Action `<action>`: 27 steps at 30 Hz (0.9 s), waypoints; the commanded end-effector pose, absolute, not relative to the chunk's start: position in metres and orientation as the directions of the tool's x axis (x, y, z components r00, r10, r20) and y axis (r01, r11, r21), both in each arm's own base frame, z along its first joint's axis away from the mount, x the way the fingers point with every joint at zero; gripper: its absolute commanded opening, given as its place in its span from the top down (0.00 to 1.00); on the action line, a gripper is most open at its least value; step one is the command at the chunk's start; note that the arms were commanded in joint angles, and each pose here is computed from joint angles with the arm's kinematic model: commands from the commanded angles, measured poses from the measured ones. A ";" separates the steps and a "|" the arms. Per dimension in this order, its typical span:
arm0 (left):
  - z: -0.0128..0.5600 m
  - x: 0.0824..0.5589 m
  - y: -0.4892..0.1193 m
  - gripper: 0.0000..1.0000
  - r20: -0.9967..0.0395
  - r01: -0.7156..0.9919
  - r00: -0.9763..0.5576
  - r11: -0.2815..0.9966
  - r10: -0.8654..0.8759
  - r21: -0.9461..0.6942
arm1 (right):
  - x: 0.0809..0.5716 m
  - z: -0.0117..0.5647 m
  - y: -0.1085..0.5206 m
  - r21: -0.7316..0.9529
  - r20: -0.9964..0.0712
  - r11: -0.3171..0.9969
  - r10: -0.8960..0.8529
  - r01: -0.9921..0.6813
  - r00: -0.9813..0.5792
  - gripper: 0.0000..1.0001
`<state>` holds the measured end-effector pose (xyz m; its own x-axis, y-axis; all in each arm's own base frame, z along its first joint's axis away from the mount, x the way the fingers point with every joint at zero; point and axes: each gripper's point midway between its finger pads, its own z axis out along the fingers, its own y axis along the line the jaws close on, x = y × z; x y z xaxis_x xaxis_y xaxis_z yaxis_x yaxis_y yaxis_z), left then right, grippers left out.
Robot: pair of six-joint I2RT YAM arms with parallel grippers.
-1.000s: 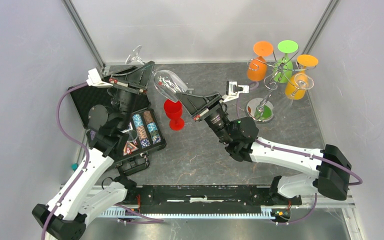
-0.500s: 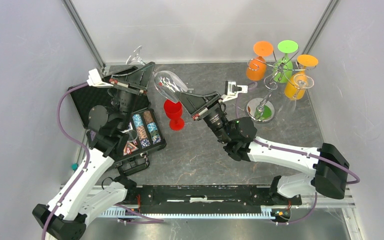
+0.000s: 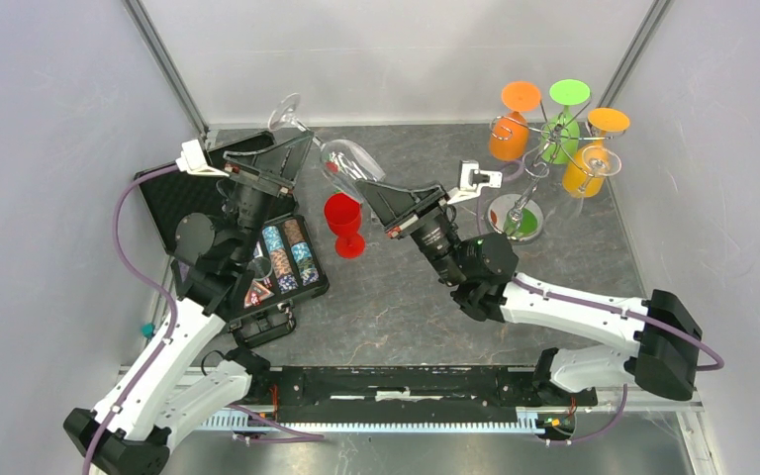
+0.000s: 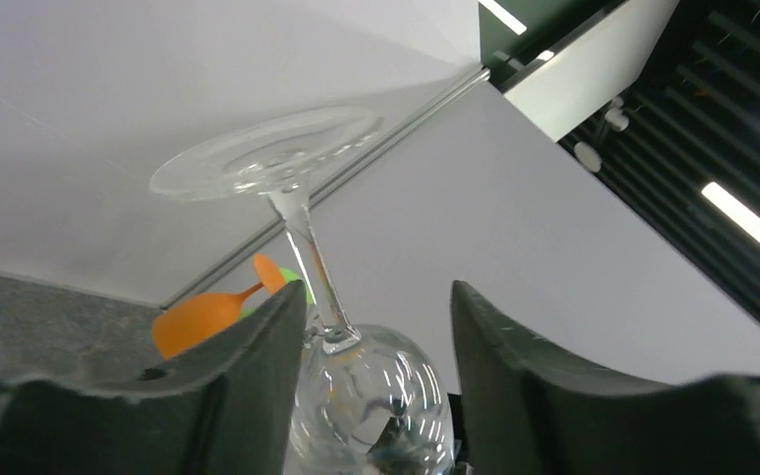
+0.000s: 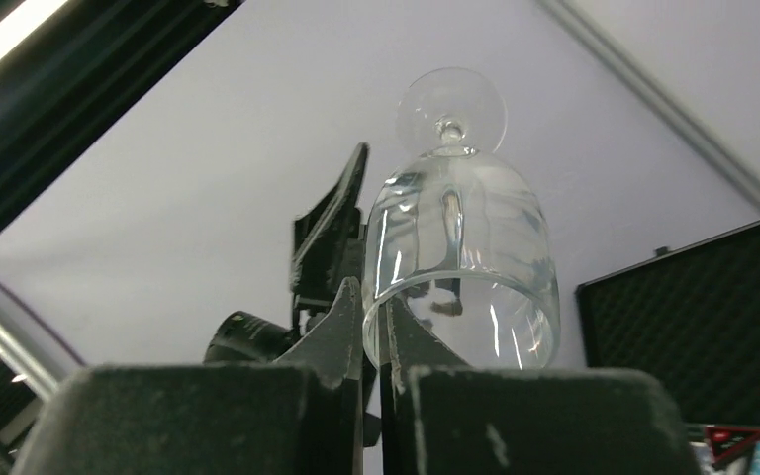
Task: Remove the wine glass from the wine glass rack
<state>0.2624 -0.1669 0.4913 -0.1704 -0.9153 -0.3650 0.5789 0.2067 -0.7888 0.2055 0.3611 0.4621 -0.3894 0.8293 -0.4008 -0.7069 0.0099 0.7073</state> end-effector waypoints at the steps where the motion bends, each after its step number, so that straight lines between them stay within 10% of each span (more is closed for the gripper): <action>1: 0.495 0.246 -0.175 0.31 -0.469 0.653 -0.165 0.261 -0.868 -0.711 | 0.211 0.478 0.330 0.660 -0.425 0.122 0.874 -0.742 -0.235 1.00; 6: 0.472 0.246 -0.181 0.01 -0.554 0.623 -0.186 0.339 -0.811 -0.705 | 0.222 0.469 0.311 0.632 -0.523 0.302 0.845 -0.714 -0.107 1.00; 16: 0.425 0.243 -0.148 0.00 -0.831 0.469 -0.086 0.713 -0.550 -0.521 | 0.239 0.420 0.271 0.196 -0.960 0.813 0.274 -0.549 0.062 1.00; 27: 0.381 0.254 -0.124 0.00 -0.895 0.301 -0.130 0.844 -0.426 -0.445 | 0.233 0.328 0.249 -0.268 -0.898 0.775 -0.416 -0.572 -0.142 1.00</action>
<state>0.2493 -0.1408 0.3969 -0.1389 -0.5056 -0.8515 0.3834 0.7654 -0.5169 0.2373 0.2696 0.3819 -0.0653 -0.0947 -0.9934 -0.5518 0.8329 -0.0431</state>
